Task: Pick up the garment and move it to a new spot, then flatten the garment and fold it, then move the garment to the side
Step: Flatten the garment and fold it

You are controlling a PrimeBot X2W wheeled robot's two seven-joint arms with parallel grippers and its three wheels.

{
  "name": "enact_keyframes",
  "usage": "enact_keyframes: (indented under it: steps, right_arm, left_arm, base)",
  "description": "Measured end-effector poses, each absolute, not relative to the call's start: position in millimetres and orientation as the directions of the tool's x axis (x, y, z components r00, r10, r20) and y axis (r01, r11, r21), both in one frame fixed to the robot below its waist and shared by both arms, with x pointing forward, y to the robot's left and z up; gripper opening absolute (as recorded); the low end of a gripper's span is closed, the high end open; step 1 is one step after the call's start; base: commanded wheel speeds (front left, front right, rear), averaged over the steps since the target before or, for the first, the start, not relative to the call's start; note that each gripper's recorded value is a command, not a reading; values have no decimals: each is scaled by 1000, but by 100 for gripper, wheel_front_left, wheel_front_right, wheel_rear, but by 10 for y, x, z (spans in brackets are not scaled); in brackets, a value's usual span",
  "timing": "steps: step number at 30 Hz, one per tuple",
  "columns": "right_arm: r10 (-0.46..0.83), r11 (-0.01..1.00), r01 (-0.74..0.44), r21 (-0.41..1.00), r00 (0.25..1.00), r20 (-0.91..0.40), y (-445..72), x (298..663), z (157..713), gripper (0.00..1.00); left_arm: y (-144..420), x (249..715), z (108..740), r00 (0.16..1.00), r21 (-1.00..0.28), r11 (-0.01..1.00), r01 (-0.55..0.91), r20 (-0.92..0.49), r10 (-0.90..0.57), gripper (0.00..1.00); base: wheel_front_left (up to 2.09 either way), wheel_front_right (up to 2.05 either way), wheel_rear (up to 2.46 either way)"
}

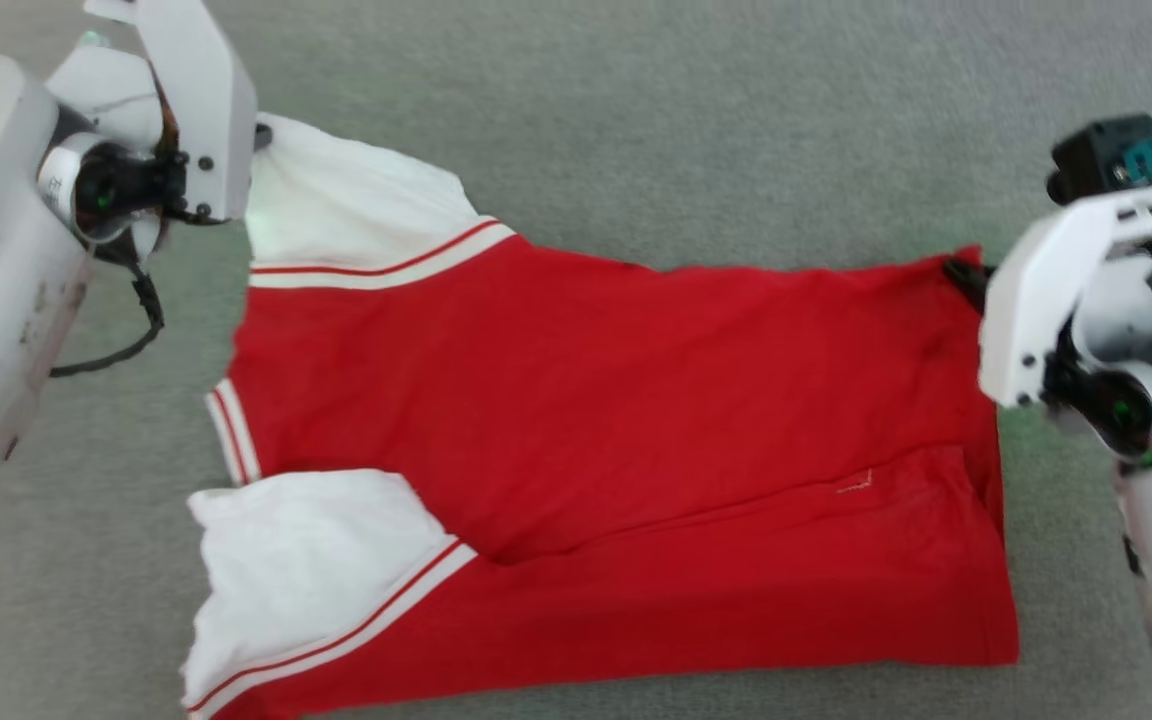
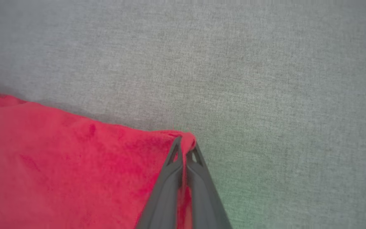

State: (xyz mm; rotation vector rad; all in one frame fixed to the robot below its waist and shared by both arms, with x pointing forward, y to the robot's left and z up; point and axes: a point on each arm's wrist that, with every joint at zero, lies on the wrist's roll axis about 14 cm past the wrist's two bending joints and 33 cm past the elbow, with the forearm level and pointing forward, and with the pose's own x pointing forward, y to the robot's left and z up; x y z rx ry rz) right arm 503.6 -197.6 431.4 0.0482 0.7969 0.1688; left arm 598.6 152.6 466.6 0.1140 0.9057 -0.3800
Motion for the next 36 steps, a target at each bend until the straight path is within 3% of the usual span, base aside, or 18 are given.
enact_keyframes:
  steps: [9,15,25,33,34,35,36]
  right_arm:
    - [206,977,-187,104,692,-692,-1939,4672,4476,0]
    - [226,972,-208,113,670,-707,-1913,4360,4525,0]
    - [242,969,-182,168,553,-797,-1850,3860,4208,0]
    - [249,968,-146,203,496,-832,-1795,3734,4015,0]
    - [249,968,-150,201,502,-828,-1790,3755,4021,16]
    - [248,969,-151,198,505,-827,-1792,3773,4025,30]
    - [249,968,-151,199,512,-822,-1788,3796,4036,100]
  left_arm:
    - [1739,5555,5075,609,-21,924,382,-747,-269,0]
    - [1899,4991,5189,614,-3,933,360,-752,-240,0]
    - [1881,3870,4677,444,-97,942,321,-863,-240,0]
    - [1820,3751,4267,364,-173,948,266,-893,-265,0]
    - [1805,3750,4237,355,-183,947,263,-894,-271,0]
    - [1790,3751,4214,350,-194,946,260,-894,-280,7]
    - [1774,3768,4206,355,-200,944,264,-889,-288,22]
  base:
    - [0,0,0]
    - [0,0,0]
    - [0,0,0]
    - [0,0,0]
    - [0,0,0]
    - [0,0,0]
    - [0,0,0]
